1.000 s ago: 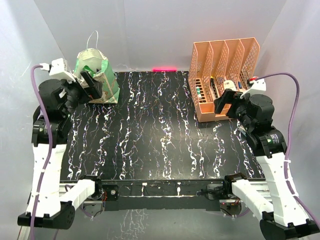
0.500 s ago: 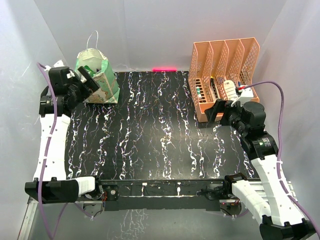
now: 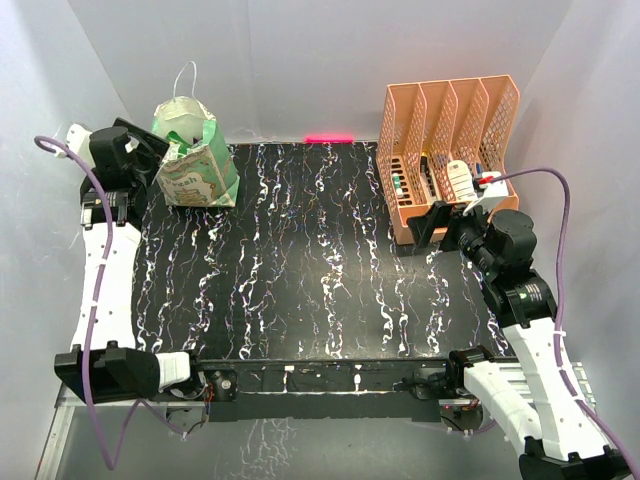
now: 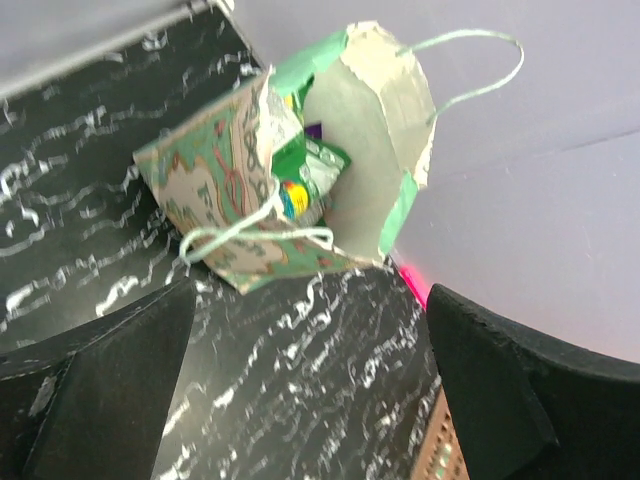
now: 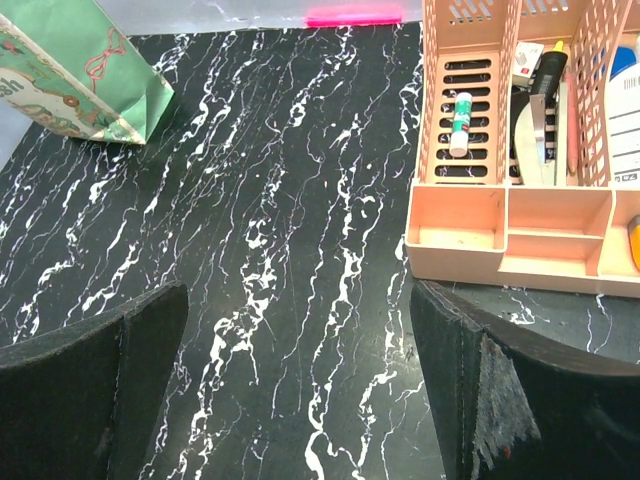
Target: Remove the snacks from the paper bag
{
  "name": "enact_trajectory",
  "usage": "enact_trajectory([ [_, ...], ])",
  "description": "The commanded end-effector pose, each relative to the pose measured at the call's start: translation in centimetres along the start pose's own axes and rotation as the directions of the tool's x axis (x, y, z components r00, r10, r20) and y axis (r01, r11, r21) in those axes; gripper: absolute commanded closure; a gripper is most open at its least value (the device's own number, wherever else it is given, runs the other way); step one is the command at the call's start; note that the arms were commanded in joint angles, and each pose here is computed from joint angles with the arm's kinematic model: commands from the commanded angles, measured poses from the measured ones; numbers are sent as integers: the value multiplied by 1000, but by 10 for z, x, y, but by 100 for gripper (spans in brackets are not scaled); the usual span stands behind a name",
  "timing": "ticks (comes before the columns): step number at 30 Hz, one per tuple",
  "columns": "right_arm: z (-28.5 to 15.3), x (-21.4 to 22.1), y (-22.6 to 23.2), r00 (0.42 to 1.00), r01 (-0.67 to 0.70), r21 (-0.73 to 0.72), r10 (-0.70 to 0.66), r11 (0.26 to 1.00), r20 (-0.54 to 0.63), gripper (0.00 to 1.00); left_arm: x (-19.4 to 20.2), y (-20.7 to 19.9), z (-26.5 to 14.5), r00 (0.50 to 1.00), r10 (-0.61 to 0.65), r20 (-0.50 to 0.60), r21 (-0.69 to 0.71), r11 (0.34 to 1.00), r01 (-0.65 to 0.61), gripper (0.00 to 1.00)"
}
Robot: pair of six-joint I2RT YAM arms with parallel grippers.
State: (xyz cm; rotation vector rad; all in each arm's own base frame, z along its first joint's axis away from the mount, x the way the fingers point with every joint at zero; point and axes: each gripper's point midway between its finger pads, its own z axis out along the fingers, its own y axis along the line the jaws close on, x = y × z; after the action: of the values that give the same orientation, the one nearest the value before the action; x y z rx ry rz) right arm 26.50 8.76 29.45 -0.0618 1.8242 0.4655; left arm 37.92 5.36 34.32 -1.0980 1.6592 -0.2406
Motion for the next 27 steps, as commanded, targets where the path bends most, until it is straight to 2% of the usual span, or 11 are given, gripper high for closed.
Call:
enact_trajectory([
  [1,-4,-24,8,993,50,-32,-46,998,105,2,-34,0,20,976,134,173,-15,991,-134,2],
  [3,-5,-24,10,992,56,-41,-51,998,114,2,-32,2,31,956,229,184,-10,973,-231,2],
  [6,-6,-24,12,991,63,-48,-57,997,119,2,-20,3,46,940,306,149,28,949,-313,2],
  [13,-7,-23,13,989,82,-51,-75,995,130,2,16,17,83,949,314,-30,117,944,-309,3],
  [18,-7,-21,15,988,88,-67,-78,994,131,2,31,3,77,949,311,-54,272,919,-286,16],
  [27,-6,-17,18,989,90,-89,-79,992,128,2,20,8,55,961,272,-39,229,939,-257,42],
])
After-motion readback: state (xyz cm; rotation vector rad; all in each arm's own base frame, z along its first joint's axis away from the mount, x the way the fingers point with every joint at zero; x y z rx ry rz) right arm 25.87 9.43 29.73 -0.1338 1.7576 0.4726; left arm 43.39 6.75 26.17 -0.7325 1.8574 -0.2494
